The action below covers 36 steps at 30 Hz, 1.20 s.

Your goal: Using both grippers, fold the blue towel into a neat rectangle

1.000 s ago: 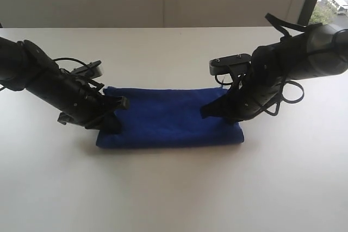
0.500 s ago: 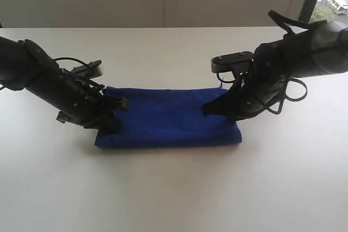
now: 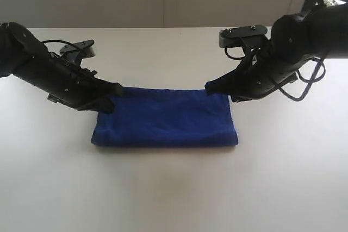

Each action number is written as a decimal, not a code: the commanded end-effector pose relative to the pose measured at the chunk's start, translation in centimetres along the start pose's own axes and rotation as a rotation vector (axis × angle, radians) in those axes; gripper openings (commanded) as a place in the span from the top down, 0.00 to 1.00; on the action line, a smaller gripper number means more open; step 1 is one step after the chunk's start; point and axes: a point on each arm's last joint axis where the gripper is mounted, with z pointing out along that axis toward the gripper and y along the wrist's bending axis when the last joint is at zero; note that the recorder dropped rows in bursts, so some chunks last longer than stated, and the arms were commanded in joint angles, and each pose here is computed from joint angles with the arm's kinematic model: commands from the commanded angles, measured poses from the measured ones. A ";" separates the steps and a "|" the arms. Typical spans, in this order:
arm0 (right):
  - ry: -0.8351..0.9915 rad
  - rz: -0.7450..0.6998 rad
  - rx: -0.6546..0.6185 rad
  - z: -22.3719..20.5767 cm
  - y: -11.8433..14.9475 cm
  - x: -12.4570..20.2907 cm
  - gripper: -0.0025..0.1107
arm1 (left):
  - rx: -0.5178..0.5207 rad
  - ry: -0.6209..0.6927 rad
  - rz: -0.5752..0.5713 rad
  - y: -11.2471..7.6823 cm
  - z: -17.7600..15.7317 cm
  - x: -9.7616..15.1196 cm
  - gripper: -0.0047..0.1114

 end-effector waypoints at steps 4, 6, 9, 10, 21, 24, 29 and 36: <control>-0.036 0.008 0.006 -4.0 -0.4 -0.1 0.98 | 0.025 -0.070 0.087 -2.1 -4.3 -0.5 0.96; -0.060 0.009 0.004 -5.0 -0.5 0.0 0.98 | 0.015 -0.073 0.124 -2.4 -5.4 -0.4 0.96; -0.093 0.027 0.010 -6.1 -1.2 0.5 0.98 | -0.025 -0.081 0.124 -2.3 -7.2 -0.3 0.96; -0.097 0.039 0.018 -6.4 -1.6 0.7 0.98 | -0.045 -0.089 0.103 -1.9 -7.8 -0.4 0.96; -0.208 0.186 0.133 -11.7 -7.6 3.5 0.98 | -0.165 -0.121 -0.062 3.9 -15.5 0.7 0.96; -0.227 0.218 0.138 -12.7 -8.4 4.1 0.98 | -0.182 -0.141 -0.076 4.5 -17.3 1.3 0.96; -0.240 0.264 0.035 -14.1 -7.9 4.7 0.98 | -0.212 -0.216 -0.062 3.5 -19.2 3.3 0.96; -0.346 0.239 0.007 -18.3 -6.7 5.8 0.98 | -0.247 -0.330 -0.029 1.6 -21.1 6.9 0.96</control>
